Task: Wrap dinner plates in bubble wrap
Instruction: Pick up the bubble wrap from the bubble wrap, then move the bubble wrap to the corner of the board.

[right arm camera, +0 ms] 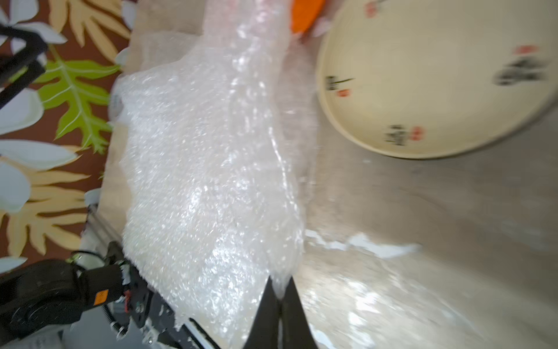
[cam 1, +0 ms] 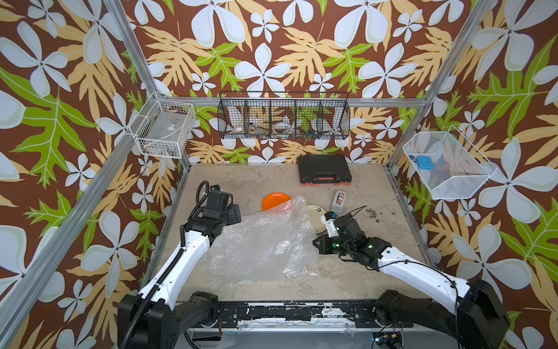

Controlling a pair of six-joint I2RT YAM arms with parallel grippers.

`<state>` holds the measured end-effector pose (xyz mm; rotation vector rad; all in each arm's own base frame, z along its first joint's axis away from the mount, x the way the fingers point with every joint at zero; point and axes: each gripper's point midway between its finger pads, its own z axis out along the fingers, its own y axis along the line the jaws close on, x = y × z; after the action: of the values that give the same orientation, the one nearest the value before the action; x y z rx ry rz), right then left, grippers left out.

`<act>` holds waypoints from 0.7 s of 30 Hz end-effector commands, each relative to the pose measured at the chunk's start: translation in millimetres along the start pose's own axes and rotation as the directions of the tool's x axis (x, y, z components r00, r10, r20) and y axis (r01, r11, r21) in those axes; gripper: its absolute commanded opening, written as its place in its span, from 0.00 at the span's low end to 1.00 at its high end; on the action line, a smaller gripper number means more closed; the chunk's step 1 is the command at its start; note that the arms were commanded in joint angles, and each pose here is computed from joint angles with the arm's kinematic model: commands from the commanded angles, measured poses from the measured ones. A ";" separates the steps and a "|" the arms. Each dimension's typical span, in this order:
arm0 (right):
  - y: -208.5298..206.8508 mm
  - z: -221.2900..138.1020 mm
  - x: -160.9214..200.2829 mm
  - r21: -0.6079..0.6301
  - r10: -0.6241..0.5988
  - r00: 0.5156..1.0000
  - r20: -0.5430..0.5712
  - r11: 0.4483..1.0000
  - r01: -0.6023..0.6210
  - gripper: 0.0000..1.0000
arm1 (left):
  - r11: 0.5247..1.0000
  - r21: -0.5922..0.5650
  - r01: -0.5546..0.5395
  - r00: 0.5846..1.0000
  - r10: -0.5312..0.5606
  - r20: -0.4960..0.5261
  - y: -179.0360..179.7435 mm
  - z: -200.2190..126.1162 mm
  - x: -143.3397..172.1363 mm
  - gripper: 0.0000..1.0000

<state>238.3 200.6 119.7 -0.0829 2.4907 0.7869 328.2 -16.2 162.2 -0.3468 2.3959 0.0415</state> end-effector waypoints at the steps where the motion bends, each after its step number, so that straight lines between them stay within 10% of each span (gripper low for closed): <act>1: -53.7 -22.2 4.7 0.161 0.047 0.998 0.036 0.986 -0.052 0.00 | 0.984 -0.174 -0.033 0.992 0.011 -0.126 40.2 16.5 20.4 0.90; 10: -66.2 -30.8 -3.3 0.093 0.103 0.991 0.089 0.990 -0.111 0.00 | 0.998 -0.056 0.025 0.878 -0.049 -0.476 27.3 80.4 95.6 0.91; 17: -61.1 -34.2 -6.4 0.077 0.064 0.993 0.098 0.994 -0.072 0.00 | 0.983 -0.178 -0.039 0.837 -0.065 -0.544 49.9 104.9 124.7 0.95; 21: -62.7 -36.6 -7.1 0.091 0.047 0.994 0.102 0.994 -0.056 0.00 | 0.987 -0.161 -0.026 0.828 -0.069 -0.556 46.0 113.5 133.1 0.75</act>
<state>240.1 128.3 113.5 0.0811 2.4459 0.6889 315.7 5.2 6.8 -0.4992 2.9023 0.0690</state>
